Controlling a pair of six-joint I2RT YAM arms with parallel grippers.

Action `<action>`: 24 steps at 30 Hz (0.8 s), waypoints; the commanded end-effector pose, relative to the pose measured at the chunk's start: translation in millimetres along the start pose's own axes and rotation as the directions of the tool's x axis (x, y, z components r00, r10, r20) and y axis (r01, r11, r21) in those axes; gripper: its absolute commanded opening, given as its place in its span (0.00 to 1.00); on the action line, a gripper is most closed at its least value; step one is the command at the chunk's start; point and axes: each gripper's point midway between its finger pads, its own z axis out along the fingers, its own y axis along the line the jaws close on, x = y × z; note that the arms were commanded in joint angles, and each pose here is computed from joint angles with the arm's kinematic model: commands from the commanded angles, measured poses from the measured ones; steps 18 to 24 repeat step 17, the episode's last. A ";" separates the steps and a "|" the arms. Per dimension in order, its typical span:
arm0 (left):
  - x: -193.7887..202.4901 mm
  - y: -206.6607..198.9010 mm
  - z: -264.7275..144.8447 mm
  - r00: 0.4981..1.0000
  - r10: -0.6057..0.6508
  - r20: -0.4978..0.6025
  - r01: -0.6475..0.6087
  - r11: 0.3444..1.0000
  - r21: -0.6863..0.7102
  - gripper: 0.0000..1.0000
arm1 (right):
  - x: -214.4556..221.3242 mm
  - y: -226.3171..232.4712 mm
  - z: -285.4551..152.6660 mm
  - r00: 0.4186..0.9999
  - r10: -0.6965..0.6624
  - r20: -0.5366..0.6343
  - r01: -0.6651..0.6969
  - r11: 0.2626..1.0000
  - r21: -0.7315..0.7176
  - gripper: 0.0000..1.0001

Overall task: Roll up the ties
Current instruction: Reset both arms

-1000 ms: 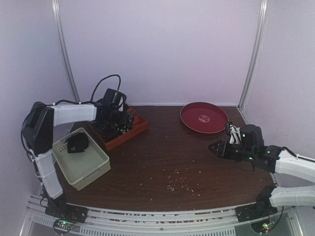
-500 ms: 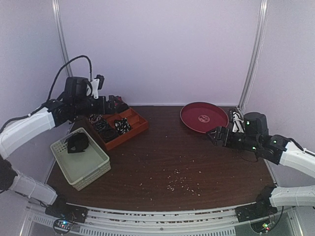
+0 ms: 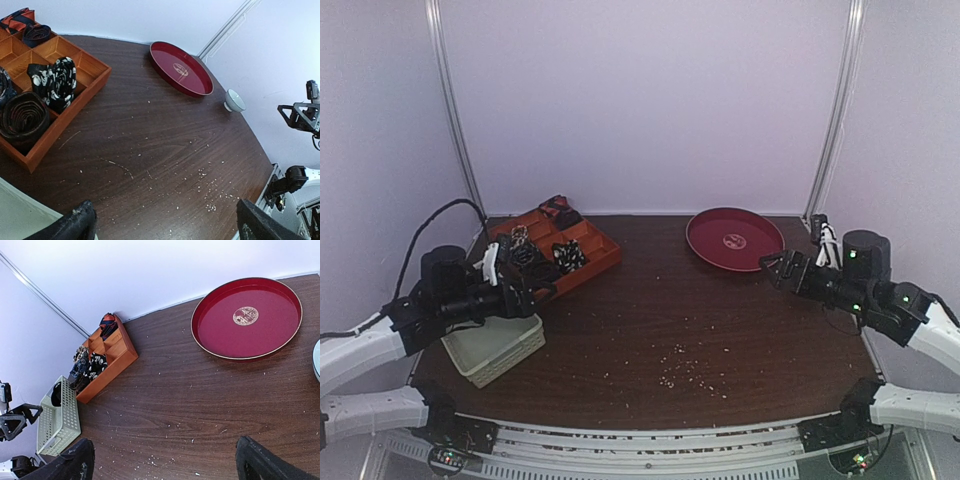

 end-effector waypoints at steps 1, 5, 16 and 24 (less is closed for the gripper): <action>-20.8 -29.0 -3.0 0.997 -0.002 0.083 -0.008 0.992 0.123 0.98 | -2.1 -4.0 0.8 1.000 0.018 0.011 -0.018 0.999 0.029 1.00; -21.1 -35.3 2.8 0.997 0.008 0.080 -0.019 0.990 0.142 0.98 | 4.0 -4.8 8.5 1.000 0.015 -0.021 -0.014 0.999 0.037 1.00; -24.5 -32.2 13.6 0.997 0.033 0.068 -0.040 0.993 0.110 0.98 | 9.3 -5.9 12.7 0.999 0.015 -0.032 -0.014 0.999 0.033 1.00; -25.8 -31.9 13.4 0.997 0.033 0.073 -0.041 0.993 0.107 0.98 | 8.9 -5.7 12.4 0.999 0.015 -0.032 -0.014 0.999 0.033 1.00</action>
